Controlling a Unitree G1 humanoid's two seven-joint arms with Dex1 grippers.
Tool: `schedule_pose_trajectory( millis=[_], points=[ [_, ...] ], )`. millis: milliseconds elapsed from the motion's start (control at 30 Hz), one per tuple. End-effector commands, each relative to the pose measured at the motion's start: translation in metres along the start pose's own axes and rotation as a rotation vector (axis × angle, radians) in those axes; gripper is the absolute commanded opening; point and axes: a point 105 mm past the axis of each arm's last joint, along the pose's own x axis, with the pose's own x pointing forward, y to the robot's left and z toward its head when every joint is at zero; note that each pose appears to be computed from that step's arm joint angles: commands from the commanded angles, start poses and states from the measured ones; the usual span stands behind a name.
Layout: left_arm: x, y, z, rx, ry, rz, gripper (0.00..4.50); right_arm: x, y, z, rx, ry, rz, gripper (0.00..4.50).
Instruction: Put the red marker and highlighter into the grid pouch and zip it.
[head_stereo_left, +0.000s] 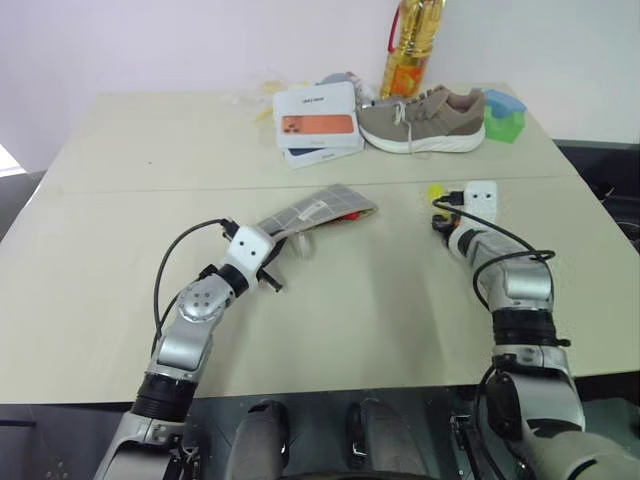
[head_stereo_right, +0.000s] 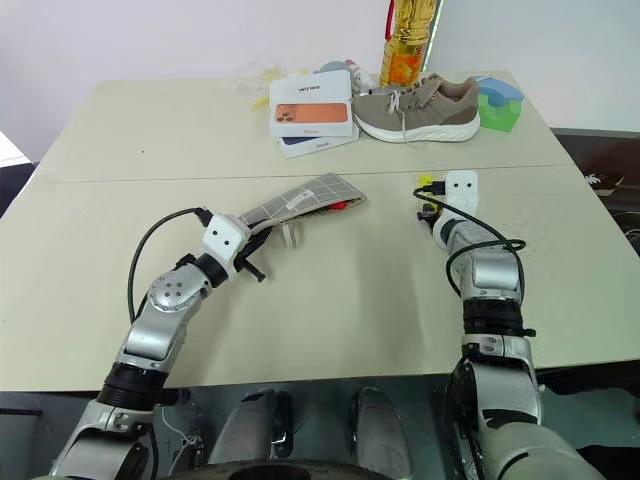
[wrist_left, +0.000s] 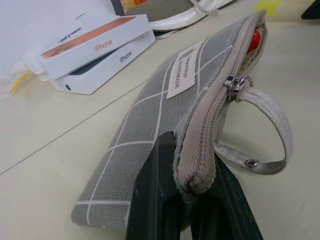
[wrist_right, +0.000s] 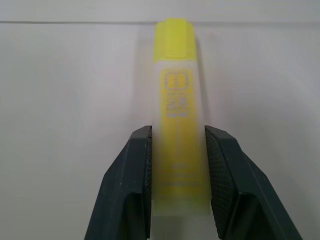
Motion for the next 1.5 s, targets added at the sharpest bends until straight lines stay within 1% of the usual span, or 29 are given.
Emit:
schedule_pose_trajectory(
  millis=[33,100,133,300,400,600,833,1067,1233,1500],
  points=[
    [0.002,0.014,0.01,-0.014,-0.033,0.039,0.0,-0.037,0.027,0.053,-0.344,-0.221,0.197,0.91],
    [0.004,0.015,0.011,-0.02,-0.043,0.034,0.0,-0.056,0.044,0.055,-0.51,-0.251,0.311,0.91],
    [0.004,0.015,0.012,-0.021,-0.047,0.028,0.0,-0.063,0.05,0.054,-0.561,-0.255,0.349,0.91],
    [0.006,0.012,0.015,-0.027,-0.064,-0.001,0.0,-0.08,0.08,0.046,-0.61,-0.257,0.509,0.91],
    [0.008,0.011,0.016,-0.028,-0.067,-0.01,0.0,-0.08,0.089,0.046,-0.593,-0.254,0.531,0.91],
    [0.009,0.005,0.019,-0.027,-0.083,-0.032,0.0,-0.073,0.096,0.038,-0.6,-0.214,0.548,0.91],
    [0.009,0.001,0.022,-0.03,-0.099,-0.044,0.0,-0.07,0.098,0.033,-0.609,-0.199,0.557,0.91],
    [0.006,-0.005,0.025,-0.037,-0.124,-0.081,0.0,-0.068,0.095,0.032,-0.618,-0.19,0.552,0.91],
    [0.003,-0.009,0.024,-0.011,-0.125,-0.116,0.0,-0.069,0.093,0.032,-0.634,-0.18,0.549,0.91],
    [0.0,-0.011,0.02,0.031,-0.116,-0.152,0.0,-0.073,0.091,0.035,-0.585,-0.168,0.568,0.91]
  ],
)
